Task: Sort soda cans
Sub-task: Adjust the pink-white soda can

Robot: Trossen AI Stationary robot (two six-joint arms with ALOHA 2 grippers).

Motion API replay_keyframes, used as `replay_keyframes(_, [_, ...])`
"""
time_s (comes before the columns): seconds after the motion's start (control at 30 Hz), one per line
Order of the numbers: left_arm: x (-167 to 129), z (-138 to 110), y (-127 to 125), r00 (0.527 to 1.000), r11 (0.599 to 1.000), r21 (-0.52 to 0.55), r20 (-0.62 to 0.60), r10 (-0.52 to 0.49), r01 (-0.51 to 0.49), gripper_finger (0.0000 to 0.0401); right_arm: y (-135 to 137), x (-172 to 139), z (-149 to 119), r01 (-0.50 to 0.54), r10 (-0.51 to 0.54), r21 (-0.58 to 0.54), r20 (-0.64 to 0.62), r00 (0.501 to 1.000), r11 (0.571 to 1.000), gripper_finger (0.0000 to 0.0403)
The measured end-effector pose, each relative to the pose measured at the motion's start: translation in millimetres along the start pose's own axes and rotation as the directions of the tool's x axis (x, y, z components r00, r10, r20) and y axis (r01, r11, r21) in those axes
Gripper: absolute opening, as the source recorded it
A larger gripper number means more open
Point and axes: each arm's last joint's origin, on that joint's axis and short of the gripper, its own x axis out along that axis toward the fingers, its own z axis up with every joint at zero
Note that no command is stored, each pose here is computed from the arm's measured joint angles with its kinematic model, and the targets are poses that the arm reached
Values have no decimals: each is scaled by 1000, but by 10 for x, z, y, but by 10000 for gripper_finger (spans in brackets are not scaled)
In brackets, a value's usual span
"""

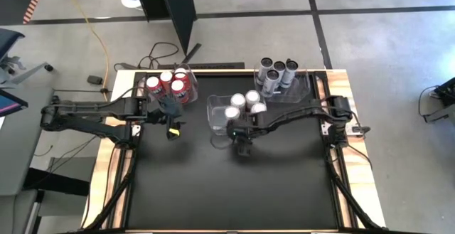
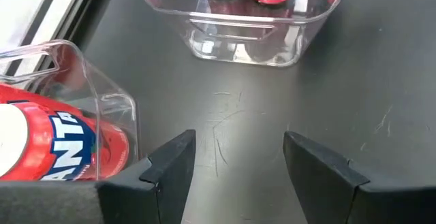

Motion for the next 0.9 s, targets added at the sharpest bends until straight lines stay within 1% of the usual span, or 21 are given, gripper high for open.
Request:
replay_keyframes(0.23, [1, 1, 1, 1000, 1000, 3, 1, 5, -5, 219, -238, -3, 143, 8, -10, 18, 115, 993, 1000, 1])
replay_keyframes(0.37, [1, 1, 1, 1000, 1000, 3, 1, 5, -5, 219, -348, 9, 157, 11, -18, 53, 128, 992, 999, 1])
replay_keyframes(0.43, [1, 1, 1, 1000, 1000, 4, 1, 5, -5, 219, -350, 11, 156, -22, 15, 47, 128, 992, 999, 1])
replay_keyframes(0.5, [1, 1, 1, 1000, 1000, 4, 1, 5, -5, 219, -309, -7, 147, -76, 73, 20, 121, 990, 997, 1])
replay_keyframes(0.6, [1, 0, 1, 1000, 1000, 4, 0, 5, -5, 219, -186, -58, 92, -96, 98, -34, 69, 993, 995, 1])
replay_keyframes(0.67, [1, -1, 1, 1000, 1000, 4, -1, 5, -5, 219, -102, -120, 36, -108, 109, -46, 18, 994, 993, 1])
replay_keyframes(0.8, [1, -1, 1, 1000, 1000, 9, -1, 5, -5, 219, 54, -219, -90, -121, 119, -9, -90, 989, 993, 1])
replay_keyframes(0.9, [1, 1, 1, 1000, 1000, 8, 1, 5, -5, 219, 167, -257, -127, -121, 120, -2, -109, 987, 993, 1])
